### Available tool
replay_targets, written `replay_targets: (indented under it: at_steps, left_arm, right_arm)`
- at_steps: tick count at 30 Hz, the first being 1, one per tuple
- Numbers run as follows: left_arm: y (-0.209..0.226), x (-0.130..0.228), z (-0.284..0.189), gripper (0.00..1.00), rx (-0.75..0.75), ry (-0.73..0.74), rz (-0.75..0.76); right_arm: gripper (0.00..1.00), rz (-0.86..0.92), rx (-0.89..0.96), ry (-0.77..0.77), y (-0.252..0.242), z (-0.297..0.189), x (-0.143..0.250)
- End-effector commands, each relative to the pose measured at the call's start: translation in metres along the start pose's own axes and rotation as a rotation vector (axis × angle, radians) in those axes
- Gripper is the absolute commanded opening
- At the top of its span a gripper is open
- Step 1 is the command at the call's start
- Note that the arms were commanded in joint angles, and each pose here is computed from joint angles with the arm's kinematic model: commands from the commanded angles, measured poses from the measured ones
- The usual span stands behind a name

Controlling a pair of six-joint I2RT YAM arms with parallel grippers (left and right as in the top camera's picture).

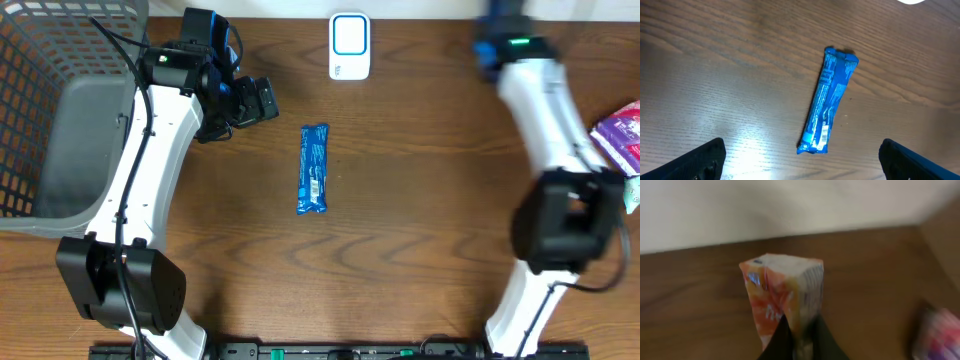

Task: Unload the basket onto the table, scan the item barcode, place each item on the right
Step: 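Carry the orange pack right and drop it beside the purple pack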

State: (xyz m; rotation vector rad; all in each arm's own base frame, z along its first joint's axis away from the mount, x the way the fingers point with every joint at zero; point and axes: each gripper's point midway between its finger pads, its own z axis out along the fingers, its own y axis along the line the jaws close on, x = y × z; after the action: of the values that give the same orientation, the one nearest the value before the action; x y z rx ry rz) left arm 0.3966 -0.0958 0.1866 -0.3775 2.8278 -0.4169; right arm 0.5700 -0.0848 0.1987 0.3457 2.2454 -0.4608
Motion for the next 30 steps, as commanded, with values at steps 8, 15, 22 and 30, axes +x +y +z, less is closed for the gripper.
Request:
replay_targets:
  at_steps: [8, 15, 22, 30]
  left_arm:
    - [0.003, -0.002, -0.001, 0.98, -0.013, -0.008, 0.007]
    - [0.003, -0.002, -0.001, 0.98, -0.013, -0.008, 0.007]
    - [0.003, -0.002, -0.001, 0.98, -0.013, -0.007, 0.007]
    - [0.003, -0.002, -0.001, 0.98, -0.013, -0.008, 0.007]
  right_arm:
    - [0.01, 0.321, -0.006, 0.270, -0.116, 0.047, 0.068]
    - [0.01, 0.386, -0.025, 0.368, -0.142, 0.068, 0.110]
    - [0.01, 0.407, 0.028, 0.426, -0.163, 0.073, 0.140]
    - [0.39, 0.424, 0.092, 0.461, -0.187, 0.074, 0.160]
